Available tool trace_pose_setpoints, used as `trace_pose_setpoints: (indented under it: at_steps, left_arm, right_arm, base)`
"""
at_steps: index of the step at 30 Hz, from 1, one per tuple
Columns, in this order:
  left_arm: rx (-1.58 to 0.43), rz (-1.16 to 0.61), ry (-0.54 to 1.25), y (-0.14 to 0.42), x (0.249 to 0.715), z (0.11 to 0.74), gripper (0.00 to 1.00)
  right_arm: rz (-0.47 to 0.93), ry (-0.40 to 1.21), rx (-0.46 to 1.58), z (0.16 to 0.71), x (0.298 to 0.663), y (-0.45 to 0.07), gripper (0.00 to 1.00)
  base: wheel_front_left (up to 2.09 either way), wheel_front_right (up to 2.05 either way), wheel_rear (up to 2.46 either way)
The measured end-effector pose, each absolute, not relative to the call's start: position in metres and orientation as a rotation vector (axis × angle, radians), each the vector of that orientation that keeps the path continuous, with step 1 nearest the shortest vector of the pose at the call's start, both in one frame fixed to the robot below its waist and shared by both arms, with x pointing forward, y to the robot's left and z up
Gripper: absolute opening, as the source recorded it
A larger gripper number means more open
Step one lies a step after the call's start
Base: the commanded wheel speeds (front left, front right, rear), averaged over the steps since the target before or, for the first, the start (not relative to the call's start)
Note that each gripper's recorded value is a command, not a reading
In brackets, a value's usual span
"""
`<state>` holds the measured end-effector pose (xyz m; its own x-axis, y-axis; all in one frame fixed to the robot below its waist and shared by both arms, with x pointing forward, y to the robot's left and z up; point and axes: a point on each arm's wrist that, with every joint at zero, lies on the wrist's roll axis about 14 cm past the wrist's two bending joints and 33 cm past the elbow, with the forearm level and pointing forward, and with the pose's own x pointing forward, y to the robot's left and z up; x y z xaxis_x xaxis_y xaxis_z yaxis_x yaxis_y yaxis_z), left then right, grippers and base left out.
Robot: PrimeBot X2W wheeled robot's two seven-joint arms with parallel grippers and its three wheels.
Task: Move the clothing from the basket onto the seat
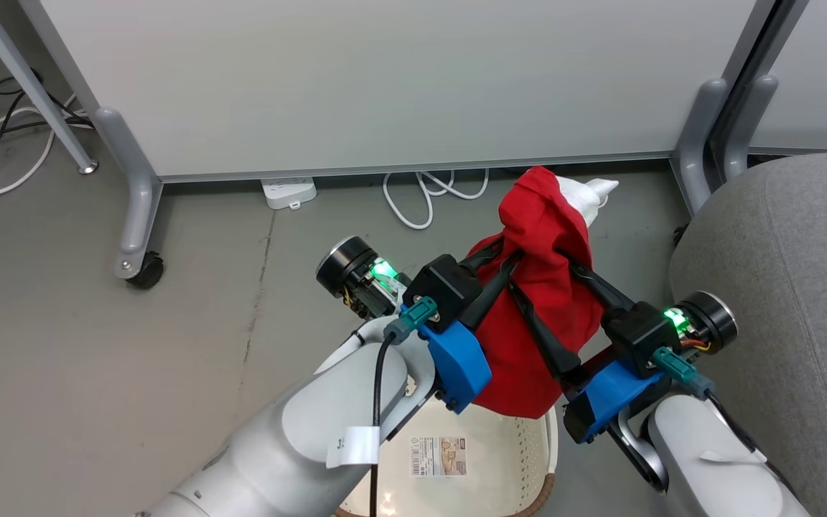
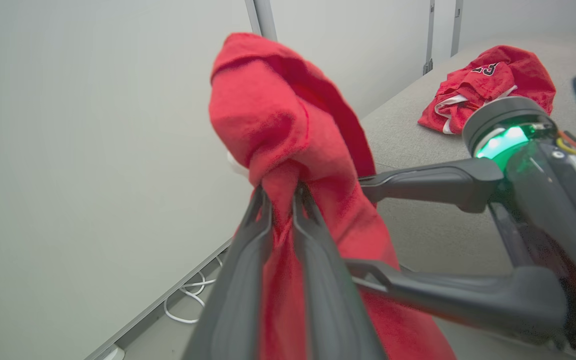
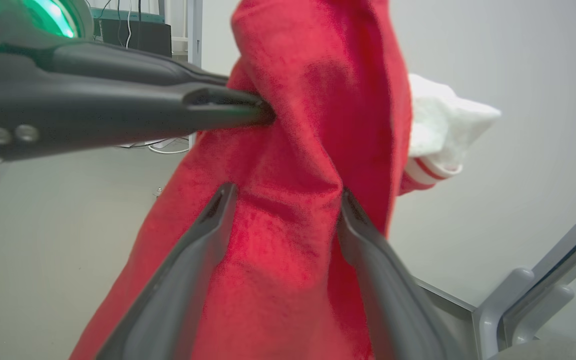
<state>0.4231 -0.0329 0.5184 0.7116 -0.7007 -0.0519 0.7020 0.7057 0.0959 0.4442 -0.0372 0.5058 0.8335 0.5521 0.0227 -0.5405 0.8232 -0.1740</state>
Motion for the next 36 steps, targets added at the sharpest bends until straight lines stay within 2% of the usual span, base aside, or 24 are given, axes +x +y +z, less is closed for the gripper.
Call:
trace_pose_setpoints:
  at_steps: [14,15,16,17,36]
  left_arm:
    - [0.115,-0.797,0.008,-0.038,0.427,0.519,0.0]
    - [0.115,-0.794,0.007,-0.038,0.427,0.519,0.0]
    - [0.115,-0.794,0.007,-0.038,0.428,0.519,0.0]
    - [0.115,-0.795,0.005,-0.038,0.428,0.52,0.0]
    - [0.114,-0.794,0.004,-0.039,0.429,0.521,0.0]
  right_arm:
    - [0.635,-0.05,-0.129,0.502,0.454,-0.017,1.0]
    - [0.636,-0.048,-0.125,0.502,0.454,-0.016,0.73]
    - [0.634,-0.045,-0.119,0.502,0.455,-0.016,0.07]
    - [0.633,-0.042,-0.115,0.501,0.455,-0.016,0.0]
    - [0.635,-0.036,-0.105,0.501,0.455,-0.016,0.0]
  base:
    - [0.0,0.0,0.0]
    - [0.0,0.0,0.0]
    - [0.0,0.0,0.0]
    - [0.0,0.0,0.0]
    - [0.0,0.0,0.0]
